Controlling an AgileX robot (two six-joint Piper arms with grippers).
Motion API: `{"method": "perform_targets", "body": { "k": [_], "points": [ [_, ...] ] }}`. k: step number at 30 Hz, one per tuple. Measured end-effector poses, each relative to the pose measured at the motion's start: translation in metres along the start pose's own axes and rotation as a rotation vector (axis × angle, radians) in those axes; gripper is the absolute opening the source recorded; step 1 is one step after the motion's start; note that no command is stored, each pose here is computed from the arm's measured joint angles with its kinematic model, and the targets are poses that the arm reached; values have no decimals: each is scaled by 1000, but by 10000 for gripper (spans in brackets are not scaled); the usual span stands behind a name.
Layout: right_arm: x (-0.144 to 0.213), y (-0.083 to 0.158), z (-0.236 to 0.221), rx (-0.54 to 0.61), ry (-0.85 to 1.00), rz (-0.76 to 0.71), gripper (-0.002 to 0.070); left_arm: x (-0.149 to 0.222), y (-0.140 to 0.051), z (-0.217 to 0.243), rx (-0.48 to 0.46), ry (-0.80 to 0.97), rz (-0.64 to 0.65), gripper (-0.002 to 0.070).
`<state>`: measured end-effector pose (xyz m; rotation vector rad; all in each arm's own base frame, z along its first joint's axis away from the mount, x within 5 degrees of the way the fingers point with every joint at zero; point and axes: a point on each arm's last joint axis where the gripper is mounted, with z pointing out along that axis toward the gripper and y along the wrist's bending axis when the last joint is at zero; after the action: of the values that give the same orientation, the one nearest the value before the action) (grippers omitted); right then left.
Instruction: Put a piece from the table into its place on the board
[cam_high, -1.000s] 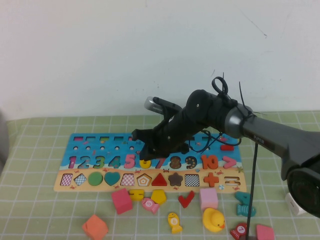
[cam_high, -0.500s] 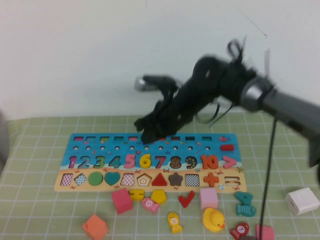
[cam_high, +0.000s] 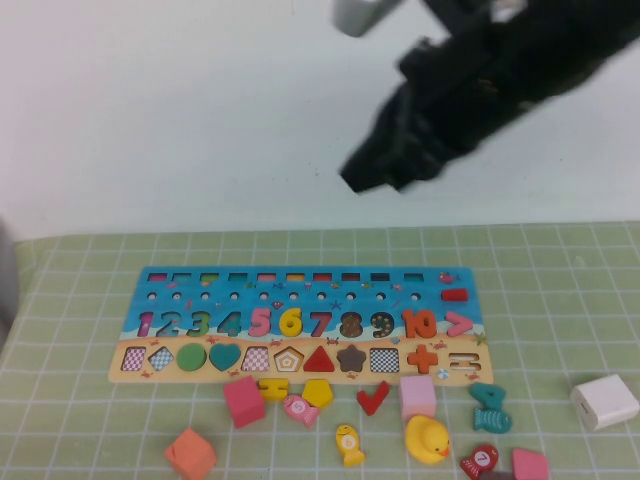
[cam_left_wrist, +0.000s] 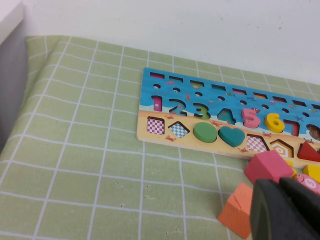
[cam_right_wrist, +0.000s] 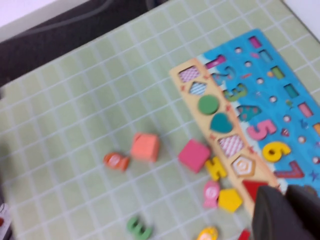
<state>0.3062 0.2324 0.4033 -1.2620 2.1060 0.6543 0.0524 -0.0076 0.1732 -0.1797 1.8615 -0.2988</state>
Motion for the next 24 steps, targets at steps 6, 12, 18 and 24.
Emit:
{"method": "perform_targets", "body": {
  "k": [6, 12, 18, 24],
  "points": [
    [49, 44, -42, 7, -65, -59, 40, 0, 0, 0, 0, 0, 0, -1],
    [113, 85, -76, 68, -148, -89, 30, 0, 0, 0, 0, 0, 0, -1],
    [174, 119, -96, 95, -191, -102, 6, 0, 0, 0, 0, 0, 0, -1],
    [224, 137, -103, 163, -199, -152, 0, 0, 0, 0, 0, 0, 0, -1]
  ]
}}
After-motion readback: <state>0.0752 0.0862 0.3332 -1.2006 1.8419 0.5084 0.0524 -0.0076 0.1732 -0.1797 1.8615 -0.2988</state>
